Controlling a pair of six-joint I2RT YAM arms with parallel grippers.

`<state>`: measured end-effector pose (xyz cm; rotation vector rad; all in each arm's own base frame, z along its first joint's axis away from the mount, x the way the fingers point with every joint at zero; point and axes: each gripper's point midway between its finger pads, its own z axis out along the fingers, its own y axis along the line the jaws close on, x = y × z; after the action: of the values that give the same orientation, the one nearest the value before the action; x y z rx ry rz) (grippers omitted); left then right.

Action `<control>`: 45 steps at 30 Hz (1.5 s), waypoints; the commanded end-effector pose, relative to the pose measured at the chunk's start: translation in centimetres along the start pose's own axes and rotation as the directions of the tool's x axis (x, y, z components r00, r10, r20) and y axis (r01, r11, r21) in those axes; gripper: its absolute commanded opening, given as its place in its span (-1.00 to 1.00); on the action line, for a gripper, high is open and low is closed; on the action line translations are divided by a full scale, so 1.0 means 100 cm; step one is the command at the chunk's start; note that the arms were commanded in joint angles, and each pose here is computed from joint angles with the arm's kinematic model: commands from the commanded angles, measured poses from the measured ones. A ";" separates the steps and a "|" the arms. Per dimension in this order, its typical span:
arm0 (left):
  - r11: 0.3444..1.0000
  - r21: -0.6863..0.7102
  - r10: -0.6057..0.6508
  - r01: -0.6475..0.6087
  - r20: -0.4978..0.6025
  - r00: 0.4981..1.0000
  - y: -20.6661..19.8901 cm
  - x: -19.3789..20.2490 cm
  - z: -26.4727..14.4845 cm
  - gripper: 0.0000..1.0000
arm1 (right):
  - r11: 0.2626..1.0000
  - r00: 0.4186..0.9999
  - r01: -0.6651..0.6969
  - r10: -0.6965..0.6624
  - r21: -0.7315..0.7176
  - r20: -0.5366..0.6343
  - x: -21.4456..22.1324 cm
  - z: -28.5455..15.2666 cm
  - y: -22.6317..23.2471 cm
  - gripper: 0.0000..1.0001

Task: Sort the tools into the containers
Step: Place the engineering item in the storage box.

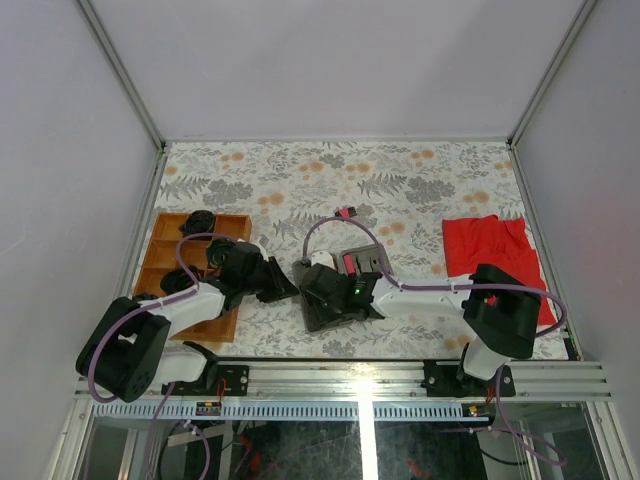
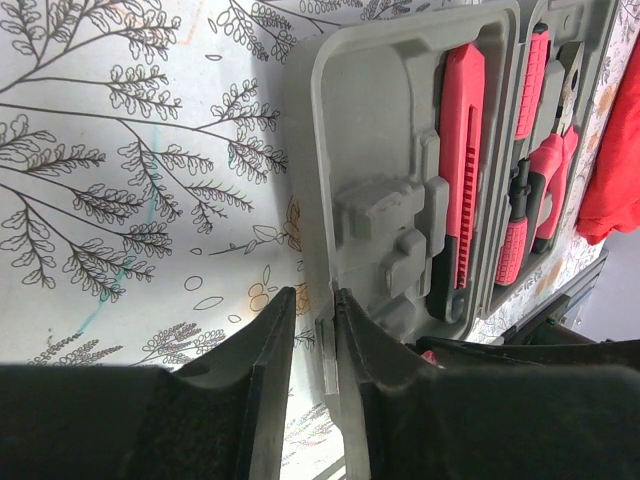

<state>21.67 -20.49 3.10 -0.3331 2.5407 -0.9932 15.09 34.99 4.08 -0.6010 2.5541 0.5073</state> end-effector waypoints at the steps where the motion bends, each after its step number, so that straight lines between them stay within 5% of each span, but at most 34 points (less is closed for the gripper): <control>1: 1.000 0.014 0.003 -0.003 0.000 1.000 -0.002 0.000 0.002 -0.59 | 1.000 1.000 0.009 -0.009 -0.016 0.012 -0.007 0.001 0.014 -0.23; 9: 1.000 0.002 -0.006 0.006 -0.008 1.000 0.001 0.002 0.003 -0.59 | 0.999 0.999 0.030 -0.031 -0.013 -0.030 0.004 0.010 0.015 -0.08; 14: 1.000 0.001 -0.005 0.005 -0.010 1.000 0.001 0.001 0.004 -0.59 | 0.999 0.999 0.036 -0.036 0.020 -0.031 0.004 0.009 0.009 0.29; 21: 1.000 0.000 -0.005 0.005 -0.011 1.000 0.001 0.001 0.005 -0.59 | 0.998 0.999 0.040 -0.039 0.053 -0.006 -0.004 0.002 0.005 0.36; 28: 1.000 0.000 -0.008 0.008 -0.013 1.000 0.001 0.002 0.005 -0.59 | 0.999 0.998 0.028 -0.029 0.038 0.048 -0.016 -0.008 0.007 0.22; 36: 1.000 0.001 -0.006 0.006 -0.016 1.000 0.000 0.001 0.006 -0.59 | 0.998 0.993 -0.010 0.002 0.066 0.118 -0.029 -0.021 0.001 -0.25; 45: 1.000 -0.001 -0.005 0.005 -0.021 1.000 -0.001 0.001 0.007 -0.60 | 0.997 0.998 0.007 -0.012 0.078 0.066 -0.020 -0.015 0.001 -0.44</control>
<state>21.93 -20.85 2.88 -0.3444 2.5477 -1.0092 15.69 34.47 5.42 -0.5831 2.5123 0.4118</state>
